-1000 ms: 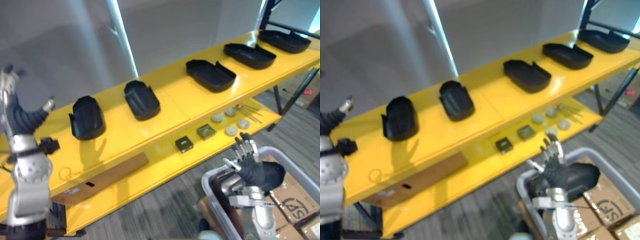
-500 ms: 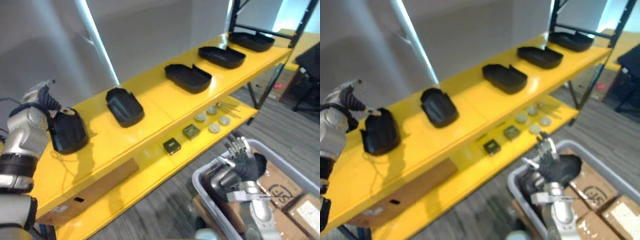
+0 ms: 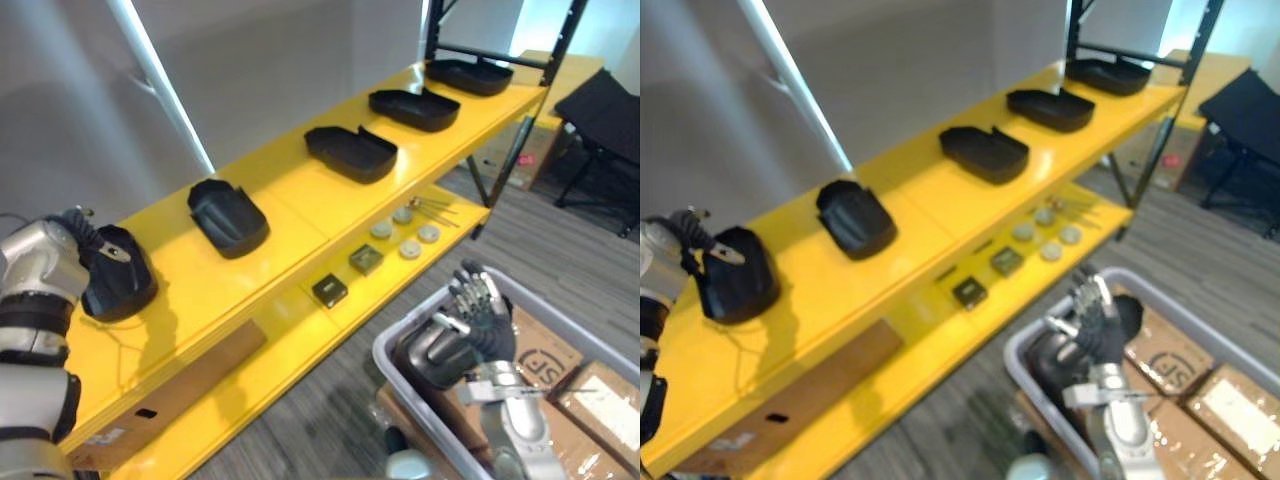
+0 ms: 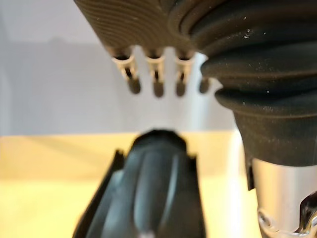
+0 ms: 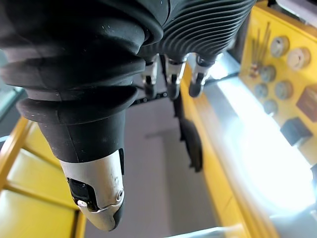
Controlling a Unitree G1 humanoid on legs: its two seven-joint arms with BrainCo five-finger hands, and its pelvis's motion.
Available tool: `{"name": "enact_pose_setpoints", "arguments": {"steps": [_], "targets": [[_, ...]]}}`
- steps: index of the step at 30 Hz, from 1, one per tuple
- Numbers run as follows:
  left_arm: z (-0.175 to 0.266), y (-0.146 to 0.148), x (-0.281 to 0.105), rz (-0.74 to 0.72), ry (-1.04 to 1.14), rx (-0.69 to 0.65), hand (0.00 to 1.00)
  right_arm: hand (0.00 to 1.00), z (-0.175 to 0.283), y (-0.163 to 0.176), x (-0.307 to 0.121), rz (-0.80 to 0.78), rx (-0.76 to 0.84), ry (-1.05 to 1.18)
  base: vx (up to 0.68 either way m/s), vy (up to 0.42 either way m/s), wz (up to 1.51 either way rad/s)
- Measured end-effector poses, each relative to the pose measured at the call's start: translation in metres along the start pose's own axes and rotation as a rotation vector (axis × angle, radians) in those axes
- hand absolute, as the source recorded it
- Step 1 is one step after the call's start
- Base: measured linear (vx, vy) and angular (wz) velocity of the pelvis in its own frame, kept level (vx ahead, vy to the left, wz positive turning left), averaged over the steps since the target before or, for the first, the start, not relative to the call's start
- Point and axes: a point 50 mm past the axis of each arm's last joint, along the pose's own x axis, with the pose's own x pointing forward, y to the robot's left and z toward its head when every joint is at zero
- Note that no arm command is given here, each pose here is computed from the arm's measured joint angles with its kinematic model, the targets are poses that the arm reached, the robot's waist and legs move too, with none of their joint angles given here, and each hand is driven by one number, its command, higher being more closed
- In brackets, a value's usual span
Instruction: Walk over and take plastic housings, then place them on the shelf
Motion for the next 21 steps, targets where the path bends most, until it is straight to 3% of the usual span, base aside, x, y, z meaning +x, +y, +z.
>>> {"name": "enact_pose_setpoints", "arguments": {"steps": [13,21], "targets": [[-0.004,-0.025,0.007,-0.111,0.036,0.008,0.0,0.0,0.003,-0.002,0.006,0.001,0.014,-0.02,0.0,0.0,0.0],[-0.022,-0.058,0.013,-0.133,0.086,-0.022,0.0,0.0,0.0,-0.005,0.005,-0.001,0.009,-0.008,-0.02,-0.002,0.0]]}}
